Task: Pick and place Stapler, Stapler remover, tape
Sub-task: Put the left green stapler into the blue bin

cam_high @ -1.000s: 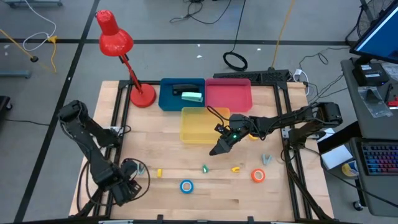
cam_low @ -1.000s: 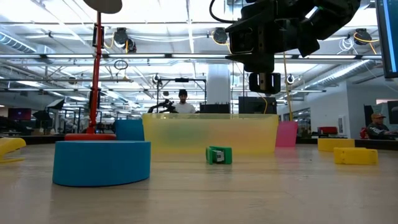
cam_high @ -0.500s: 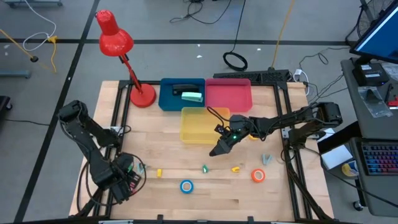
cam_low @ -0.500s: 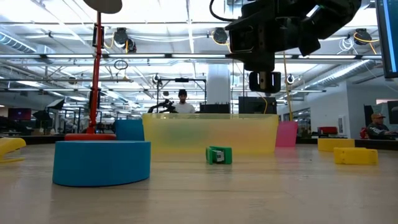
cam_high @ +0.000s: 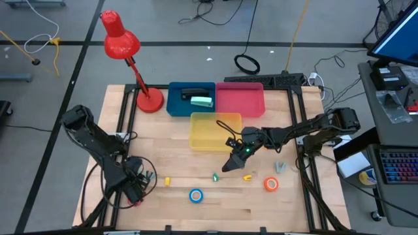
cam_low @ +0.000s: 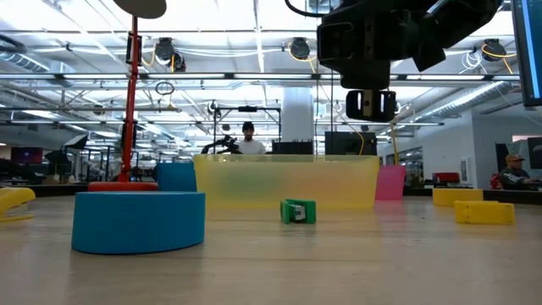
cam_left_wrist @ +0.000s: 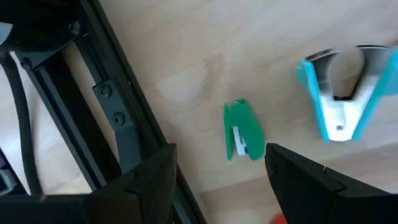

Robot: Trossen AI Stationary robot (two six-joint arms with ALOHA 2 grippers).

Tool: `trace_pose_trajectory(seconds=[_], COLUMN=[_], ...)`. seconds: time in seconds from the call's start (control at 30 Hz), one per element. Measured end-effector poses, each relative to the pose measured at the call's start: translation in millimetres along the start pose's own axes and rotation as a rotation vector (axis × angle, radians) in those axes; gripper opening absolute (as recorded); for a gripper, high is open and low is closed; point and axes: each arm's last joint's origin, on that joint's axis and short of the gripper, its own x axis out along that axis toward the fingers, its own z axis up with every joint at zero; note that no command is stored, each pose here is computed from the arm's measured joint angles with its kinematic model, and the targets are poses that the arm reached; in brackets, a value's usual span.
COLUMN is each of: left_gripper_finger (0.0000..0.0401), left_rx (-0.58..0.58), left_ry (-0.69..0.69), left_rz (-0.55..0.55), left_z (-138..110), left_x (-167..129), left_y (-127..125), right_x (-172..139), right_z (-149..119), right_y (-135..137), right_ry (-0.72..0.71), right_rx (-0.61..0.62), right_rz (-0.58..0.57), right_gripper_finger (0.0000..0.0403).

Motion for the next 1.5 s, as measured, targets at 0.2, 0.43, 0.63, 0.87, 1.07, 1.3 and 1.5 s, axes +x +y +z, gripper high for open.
trace_pose_trajectory(seconds=[0.2,0.43,0.63,0.87,1.07,1.3,1.5], left_gripper_finger=[0.0241,0.0241,0.0241,0.0195,0.0114,0.0058,0.0059], left_rx=[0.008,0.009,0.011,0.015,0.020,0.040,0.028], left_ry=[0.032,0.065,0.081,0.089,0.095,0.098,0.116], left_rz=[-0.044,-0.065,-0.076,-0.106,-0.129,-0.120,-0.102], left_z=[5.7,10.3,11.5,10.4,9.3,9.6,14.1], left_x=[16.8,35.8,43.3,43.7,43.6,43.4,30.0], left_y=[-4.2,-3.7,-2.9,-5.7,-7.9,-6.8,7.3], right_x=[1.4,1.3,1.3,1.3,1.3,1.3,1.3], right_z=[-2.1,-2.1,-2.1,-1.2,-1.2,-1.2,-1.2], right_y=[1.1,1.0,1.0,1.2,1.4,1.4,1.4], right_ry=[0.008,0.007,0.007,-0.017,-0.015,-0.015,-0.015], right_rx=[-0.002,-0.002,-0.002,-0.006,-0.007,-0.007,-0.007], right_rz=[0.002,0.002,0.002,-0.005,-0.002,-0.002,-0.001], right_gripper_finger=[0.0155,0.0155,0.0155,0.0155,0.0155,0.0155,0.0155])
